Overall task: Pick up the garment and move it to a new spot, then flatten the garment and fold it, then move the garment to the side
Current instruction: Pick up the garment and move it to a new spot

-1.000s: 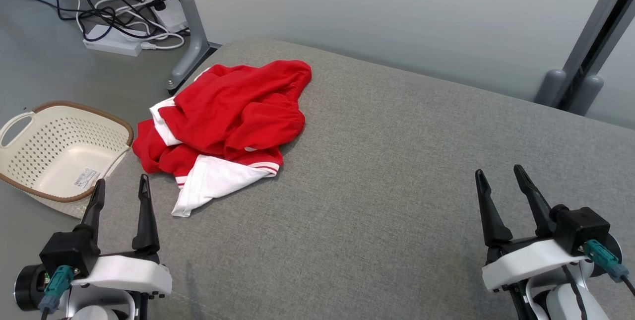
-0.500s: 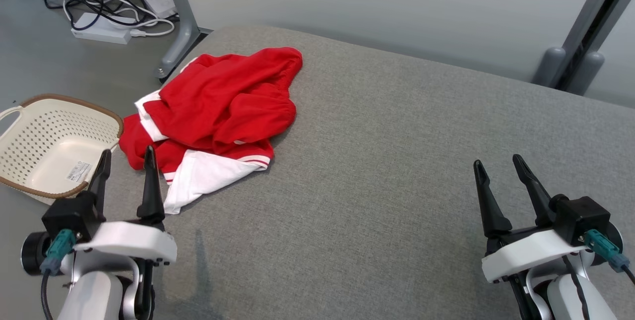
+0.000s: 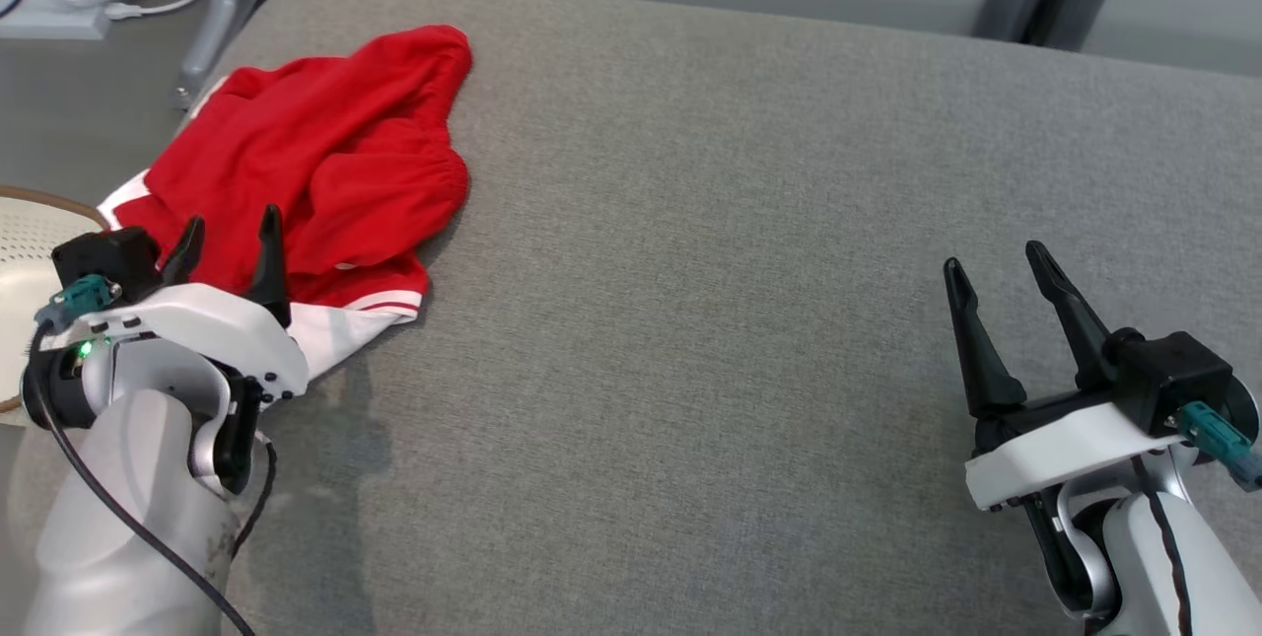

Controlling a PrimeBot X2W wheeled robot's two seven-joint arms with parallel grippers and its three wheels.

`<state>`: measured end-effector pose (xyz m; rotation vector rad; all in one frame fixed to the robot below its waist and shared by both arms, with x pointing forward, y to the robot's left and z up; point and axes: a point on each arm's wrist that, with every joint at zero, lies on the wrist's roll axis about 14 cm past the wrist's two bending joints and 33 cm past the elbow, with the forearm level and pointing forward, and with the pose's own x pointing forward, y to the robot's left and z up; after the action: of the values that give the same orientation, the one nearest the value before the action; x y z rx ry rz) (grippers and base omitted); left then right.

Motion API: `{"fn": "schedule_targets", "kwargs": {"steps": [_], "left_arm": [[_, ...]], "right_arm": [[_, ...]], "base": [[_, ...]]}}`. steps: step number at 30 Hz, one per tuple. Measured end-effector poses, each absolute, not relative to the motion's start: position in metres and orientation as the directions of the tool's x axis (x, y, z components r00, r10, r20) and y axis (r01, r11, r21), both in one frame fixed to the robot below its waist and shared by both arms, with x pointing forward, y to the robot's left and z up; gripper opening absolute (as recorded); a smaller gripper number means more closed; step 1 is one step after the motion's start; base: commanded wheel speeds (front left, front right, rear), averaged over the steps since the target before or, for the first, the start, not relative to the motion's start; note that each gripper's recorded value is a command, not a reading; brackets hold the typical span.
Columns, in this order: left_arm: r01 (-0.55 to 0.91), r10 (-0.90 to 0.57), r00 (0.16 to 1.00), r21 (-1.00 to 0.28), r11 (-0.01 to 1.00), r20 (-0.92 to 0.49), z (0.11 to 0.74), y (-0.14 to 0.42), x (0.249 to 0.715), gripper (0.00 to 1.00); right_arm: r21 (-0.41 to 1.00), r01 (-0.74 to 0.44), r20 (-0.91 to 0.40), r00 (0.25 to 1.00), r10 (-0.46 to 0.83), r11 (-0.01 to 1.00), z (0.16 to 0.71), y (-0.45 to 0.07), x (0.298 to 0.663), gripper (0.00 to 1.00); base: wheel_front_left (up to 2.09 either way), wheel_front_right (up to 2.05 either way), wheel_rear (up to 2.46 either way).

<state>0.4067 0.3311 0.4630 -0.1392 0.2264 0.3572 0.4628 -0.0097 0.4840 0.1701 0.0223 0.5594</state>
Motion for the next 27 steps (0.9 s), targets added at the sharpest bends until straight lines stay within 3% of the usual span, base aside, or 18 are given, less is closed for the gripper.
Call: {"fn": "schedule_targets", "kwargs": {"steps": [8,17,19,20,27], "left_arm": [[-0.360,0.290,0.835,-0.067,0.930,-0.469,0.403,0.336,0.443,1.00],[-0.374,0.277,0.749,-0.039,0.927,-0.602,0.360,0.339,0.453,1.00],[-0.375,0.287,0.754,-0.027,0.927,-0.591,0.360,0.342,0.458,0.04],[-0.376,0.293,0.757,-0.023,0.926,-0.583,0.361,0.343,0.459,0.00],[-0.384,0.336,0.817,-0.007,0.923,-0.469,0.385,0.360,0.469,0.00]], "right_arm": [[0.180,-0.472,-0.029,0.874,0.484,0.863,0.456,-0.033,0.478,1.00],[0.185,-0.446,-0.068,0.883,0.464,0.876,0.435,-0.045,0.487,1.00],[0.184,-0.441,-0.072,0.885,0.460,0.878,0.433,-0.047,0.489,1.00],[0.184,-0.439,-0.074,0.886,0.458,0.880,0.431,-0.048,0.489,1.00],[0.183,-0.425,-0.061,0.895,0.442,0.887,0.437,-0.053,0.490,1.00]], "base": [[0.00,0.00,0.00],[0.00,0.00,0.00],[0.00,0.00,0.00],[0.00,0.00,0.00],[0.00,0.00,0.00]]}}
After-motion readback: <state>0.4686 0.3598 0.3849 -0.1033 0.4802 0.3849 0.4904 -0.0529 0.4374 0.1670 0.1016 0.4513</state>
